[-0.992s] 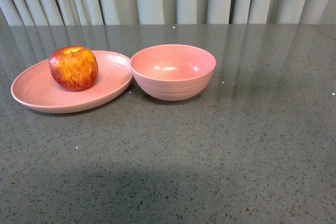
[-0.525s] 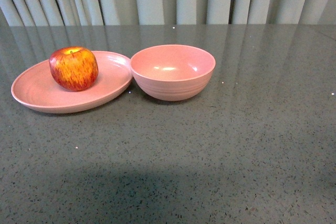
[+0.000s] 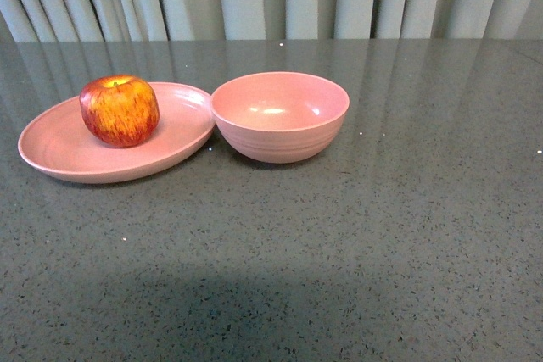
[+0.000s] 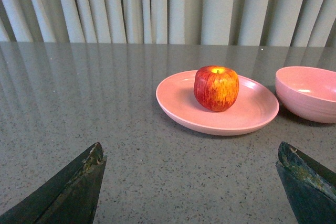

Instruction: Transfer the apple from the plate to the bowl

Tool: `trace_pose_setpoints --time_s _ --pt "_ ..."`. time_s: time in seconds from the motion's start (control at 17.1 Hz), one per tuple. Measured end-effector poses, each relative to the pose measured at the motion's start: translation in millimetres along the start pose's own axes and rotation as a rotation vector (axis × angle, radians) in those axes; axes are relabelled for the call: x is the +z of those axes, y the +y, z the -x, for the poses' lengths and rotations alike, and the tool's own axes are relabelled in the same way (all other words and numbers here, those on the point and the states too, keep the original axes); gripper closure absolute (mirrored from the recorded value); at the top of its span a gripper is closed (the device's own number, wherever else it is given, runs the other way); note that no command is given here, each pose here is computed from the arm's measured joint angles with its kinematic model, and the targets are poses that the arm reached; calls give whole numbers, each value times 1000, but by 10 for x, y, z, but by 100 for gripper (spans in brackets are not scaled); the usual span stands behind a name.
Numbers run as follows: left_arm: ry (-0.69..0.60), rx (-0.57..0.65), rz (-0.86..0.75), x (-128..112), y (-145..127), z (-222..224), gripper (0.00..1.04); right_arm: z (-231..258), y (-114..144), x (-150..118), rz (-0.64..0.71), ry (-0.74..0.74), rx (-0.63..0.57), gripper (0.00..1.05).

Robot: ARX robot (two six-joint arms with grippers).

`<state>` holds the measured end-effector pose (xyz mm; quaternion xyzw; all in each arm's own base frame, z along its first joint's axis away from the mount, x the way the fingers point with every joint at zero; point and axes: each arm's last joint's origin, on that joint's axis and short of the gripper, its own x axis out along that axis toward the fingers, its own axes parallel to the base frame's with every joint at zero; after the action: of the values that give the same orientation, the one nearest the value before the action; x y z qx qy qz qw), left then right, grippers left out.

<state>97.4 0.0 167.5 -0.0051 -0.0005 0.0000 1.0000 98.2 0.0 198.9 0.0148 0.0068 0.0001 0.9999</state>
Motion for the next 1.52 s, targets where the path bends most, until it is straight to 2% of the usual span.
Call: trace_pose_setpoints --time_s 0.18,0.23,0.76,1.11,1.52 --pt "0 0 0 0 0 0 7 6 -2 -75 13 -16 0 96" --pt "0 0 0 0 0 0 7 4 -3 -111 19 -11 0 103" --pt "0 1 0 0 0 0 7 4 -10 -325 23 -9 -1 103" --pt "0 0 0 0 0 0 7 6 -10 -317 23 -17 0 103" --pt "0 0 0 0 0 0 7 6 -10 -318 24 -17 0 23"
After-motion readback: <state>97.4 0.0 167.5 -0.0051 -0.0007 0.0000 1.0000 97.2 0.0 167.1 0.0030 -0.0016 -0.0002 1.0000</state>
